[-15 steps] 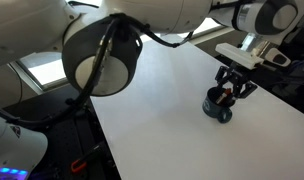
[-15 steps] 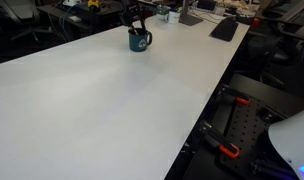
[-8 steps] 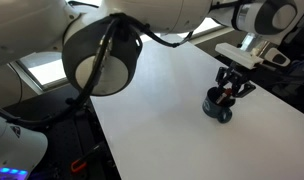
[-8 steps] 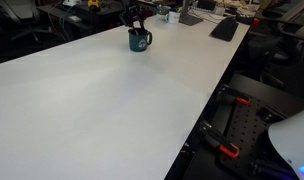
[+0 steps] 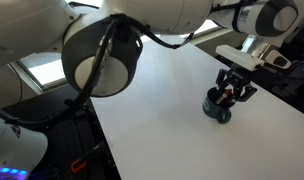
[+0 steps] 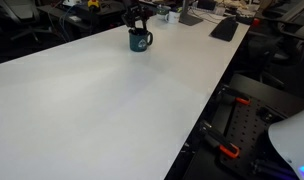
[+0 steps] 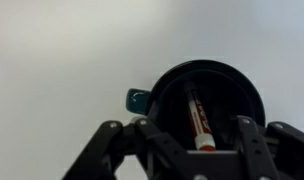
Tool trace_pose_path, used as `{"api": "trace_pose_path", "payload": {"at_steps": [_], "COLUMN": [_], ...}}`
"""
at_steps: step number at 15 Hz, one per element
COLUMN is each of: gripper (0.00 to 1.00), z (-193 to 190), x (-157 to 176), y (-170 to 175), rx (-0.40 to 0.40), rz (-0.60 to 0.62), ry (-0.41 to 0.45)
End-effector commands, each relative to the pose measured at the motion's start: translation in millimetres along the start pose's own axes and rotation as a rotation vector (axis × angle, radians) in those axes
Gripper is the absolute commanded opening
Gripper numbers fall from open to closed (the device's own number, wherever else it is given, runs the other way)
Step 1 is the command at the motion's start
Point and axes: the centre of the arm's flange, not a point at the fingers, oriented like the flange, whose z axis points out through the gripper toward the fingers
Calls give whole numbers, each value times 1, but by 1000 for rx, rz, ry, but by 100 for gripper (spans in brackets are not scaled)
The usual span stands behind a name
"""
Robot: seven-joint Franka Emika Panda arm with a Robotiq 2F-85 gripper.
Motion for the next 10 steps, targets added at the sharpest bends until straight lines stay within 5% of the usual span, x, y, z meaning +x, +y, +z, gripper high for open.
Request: {"api": "trace_pose_path", "payload": {"at_steps": [1,4,7,8,10], "gripper": [25,1,0,24,34], "z": [3,14,29,33,31], "x": [14,19,25,24,22], "y": [-1,-1,-2,-2,-2], "rx": [-9,-9,-15,-23,-26], "rz": [11,2,-10,-13,-18], "ry": [-35,-61,-93,-92,-85]}}
